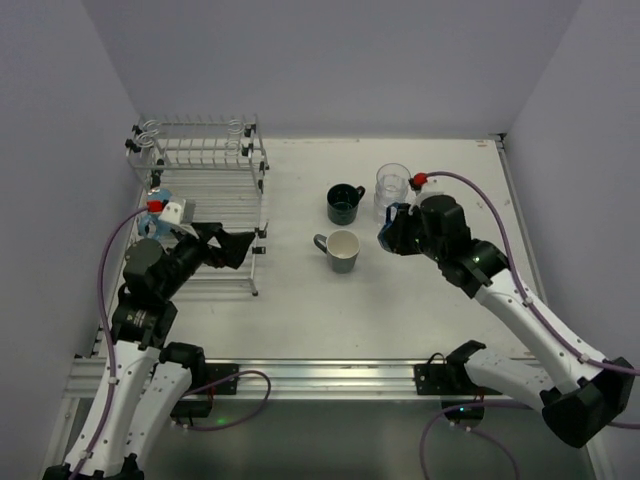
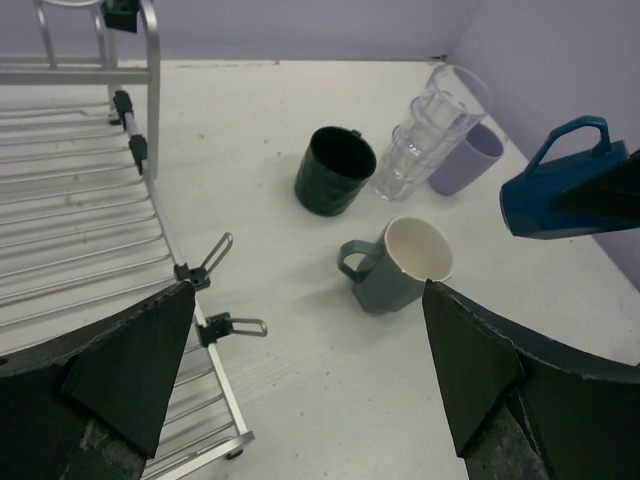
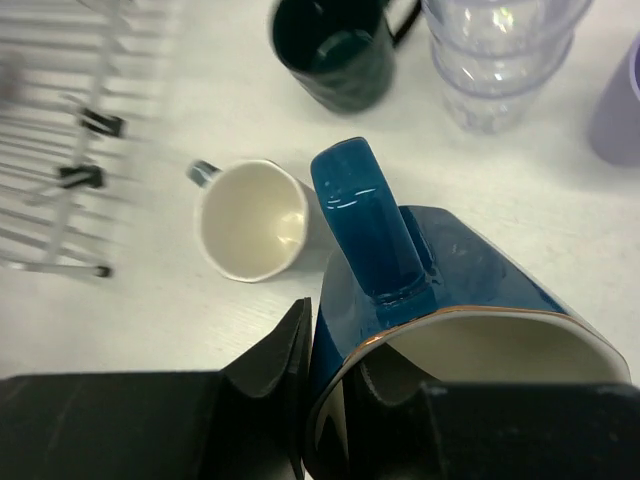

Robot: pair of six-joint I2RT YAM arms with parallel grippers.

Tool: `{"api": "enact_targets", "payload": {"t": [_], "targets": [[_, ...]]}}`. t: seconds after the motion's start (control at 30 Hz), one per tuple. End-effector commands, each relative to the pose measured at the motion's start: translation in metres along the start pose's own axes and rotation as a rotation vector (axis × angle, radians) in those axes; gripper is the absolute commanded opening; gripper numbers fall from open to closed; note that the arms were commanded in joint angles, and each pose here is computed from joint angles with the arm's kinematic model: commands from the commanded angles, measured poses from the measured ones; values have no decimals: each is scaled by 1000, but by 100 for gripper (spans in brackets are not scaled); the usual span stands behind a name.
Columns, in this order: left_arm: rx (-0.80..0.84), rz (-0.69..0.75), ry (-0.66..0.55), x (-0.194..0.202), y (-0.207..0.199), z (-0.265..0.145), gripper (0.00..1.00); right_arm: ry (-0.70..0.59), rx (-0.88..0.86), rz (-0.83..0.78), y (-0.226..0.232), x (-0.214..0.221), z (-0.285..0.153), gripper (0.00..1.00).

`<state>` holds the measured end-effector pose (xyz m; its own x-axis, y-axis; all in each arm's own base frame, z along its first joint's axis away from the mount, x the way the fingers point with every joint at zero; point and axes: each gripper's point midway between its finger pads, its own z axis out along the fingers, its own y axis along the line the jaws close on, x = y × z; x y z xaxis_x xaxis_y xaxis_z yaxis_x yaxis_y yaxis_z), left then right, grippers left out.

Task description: Unload the cups from the dish rack

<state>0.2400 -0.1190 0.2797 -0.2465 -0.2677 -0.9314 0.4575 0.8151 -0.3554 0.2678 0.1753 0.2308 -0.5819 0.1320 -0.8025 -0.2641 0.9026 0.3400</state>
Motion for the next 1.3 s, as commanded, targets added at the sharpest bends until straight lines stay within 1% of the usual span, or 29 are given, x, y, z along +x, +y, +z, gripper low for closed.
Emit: {"api": "enact_targets", "payload": {"t": [0.0,0.07,0.13,0.3,0.5,0.53,0.6,0.63,0.67,0.7,0.73,0.77,0.8,0.87,0.9,0.93,1.0,1.03,1.07,1.1,1.13,1.27], "targets": [[-91,62,13,5,19,-4,100,83,114,-83,-26,15,17,0],[-92,66,6,4,19,-4,100,140,155,-98,-35,27,33,0],[-98,65,17,7,21,-4,100,161,174,-105,-39,31,43,0],[-117,61,20,8,25,-3,100,263,157,-123,-37,52,76,0],[-185,55,29,9,39,-2,100,313,149,-122,-37,68,98,1],[-206,55,32,10,43,-2,100,328,163,-123,-41,73,101,5],[-281,55,19,5,55,-4,100,335,165,-132,-39,75,104,8],[-315,54,25,6,61,-6,100,342,171,-135,-40,78,105,14],[-348,56,19,3,66,-7,100,346,171,-143,-38,80,104,17],[-423,56,10,0,79,-11,100,345,167,-152,-35,81,105,22],[-470,52,10,0,86,-15,100,346,170,-161,-35,82,104,30],[-520,50,-7,-5,94,-18,100,347,172,-165,-34,83,104,34],[-536,44,-8,-6,96,-19,100,345,166,-170,-31,84,103,36],[-569,43,-10,-9,101,-21,100,324,157,-172,-29,81,98,45],[-603,37,2,-7,107,-20,100,314,149,-170,-27,79,97,50],[-623,32,14,-5,111,-21,100,301,142,-172,-25,76,94,59],[-665,23,17,-6,118,-20,100,252,129,-176,-21,65,85,68],[-681,22,15,-7,120,-20,100,235,122,-179,-19,61,82,73],[-707,22,8,-11,124,-21,100,228,119,-180,-20,62,79,75],[-728,15,21,-9,129,-18,100,187,100,-175,-16,52,73,77],[-748,10,19,-11,131,-18,100,172,86,-173,-13,49,70,80],[-864,-39,-20,-16,150,-17,100,127,51,-167,-10,44,56,84]]}}
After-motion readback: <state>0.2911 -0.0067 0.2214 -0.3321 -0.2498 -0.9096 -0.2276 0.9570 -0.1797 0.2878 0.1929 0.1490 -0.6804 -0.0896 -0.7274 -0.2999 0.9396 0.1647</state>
